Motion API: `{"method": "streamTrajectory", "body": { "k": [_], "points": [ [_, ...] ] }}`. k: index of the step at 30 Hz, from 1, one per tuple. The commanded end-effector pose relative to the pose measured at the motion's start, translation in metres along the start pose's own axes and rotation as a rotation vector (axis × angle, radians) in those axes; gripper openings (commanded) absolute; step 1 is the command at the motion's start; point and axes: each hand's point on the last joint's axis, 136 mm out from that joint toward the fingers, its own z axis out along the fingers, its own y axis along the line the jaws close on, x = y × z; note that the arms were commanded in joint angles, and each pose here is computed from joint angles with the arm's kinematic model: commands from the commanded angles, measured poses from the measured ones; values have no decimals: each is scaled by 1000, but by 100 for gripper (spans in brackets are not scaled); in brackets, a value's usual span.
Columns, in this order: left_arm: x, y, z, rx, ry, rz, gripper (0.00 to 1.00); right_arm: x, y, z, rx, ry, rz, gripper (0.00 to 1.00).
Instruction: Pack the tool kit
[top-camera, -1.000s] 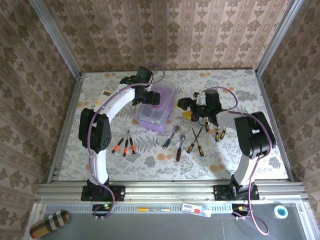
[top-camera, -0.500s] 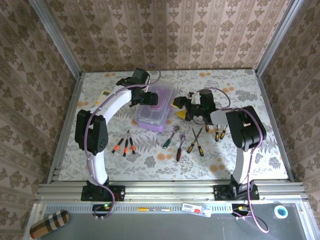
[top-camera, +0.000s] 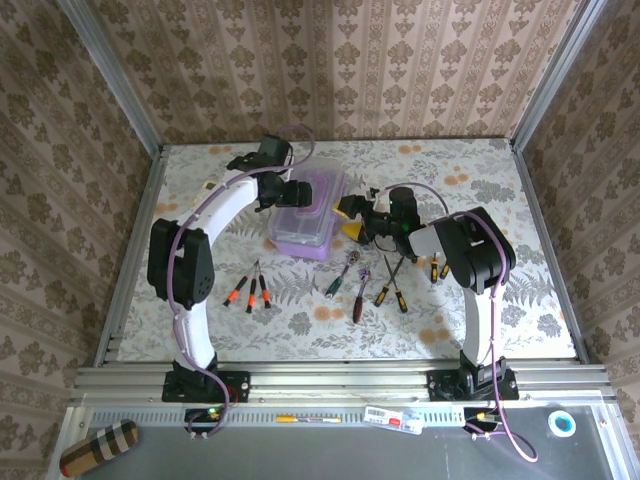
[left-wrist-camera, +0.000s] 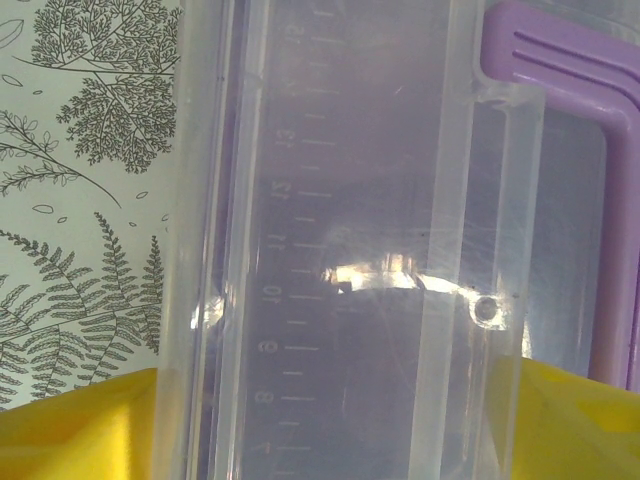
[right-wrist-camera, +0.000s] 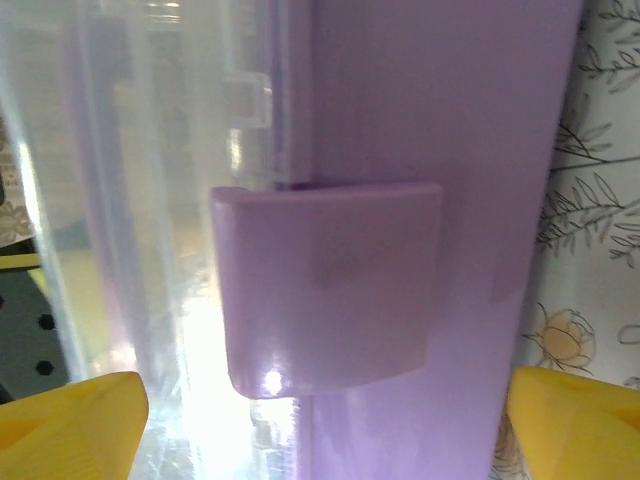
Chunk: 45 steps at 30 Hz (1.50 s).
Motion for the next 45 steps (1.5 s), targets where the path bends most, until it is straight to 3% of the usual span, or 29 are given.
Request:
{"method": "streamTrajectory", "body": {
  "k": [1, 9, 22, 31, 36, 45],
  "points": [
    [28, 18, 15, -114, 105, 29, 78, -8, 12, -1, -30, -26, -20, 94],
    [37, 0, 18, -199, 111, 211, 78, -14, 8, -10, -12, -22, -16, 94],
    [46, -33, 23, -147, 77, 451, 79, -20, -4, -46, -31, -61, 23, 95],
    [30, -12, 13, -83, 78, 340, 89, -19, 1, -48, -66, -63, 21, 95],
    [23, -20, 0, -23, 63, 282, 100, -19, 1, -47, -70, -78, 20, 95],
    [20, -7, -1, -64, 70, 241, 97, -6, 1, -24, -107, -66, 32, 94]
  ]
}}
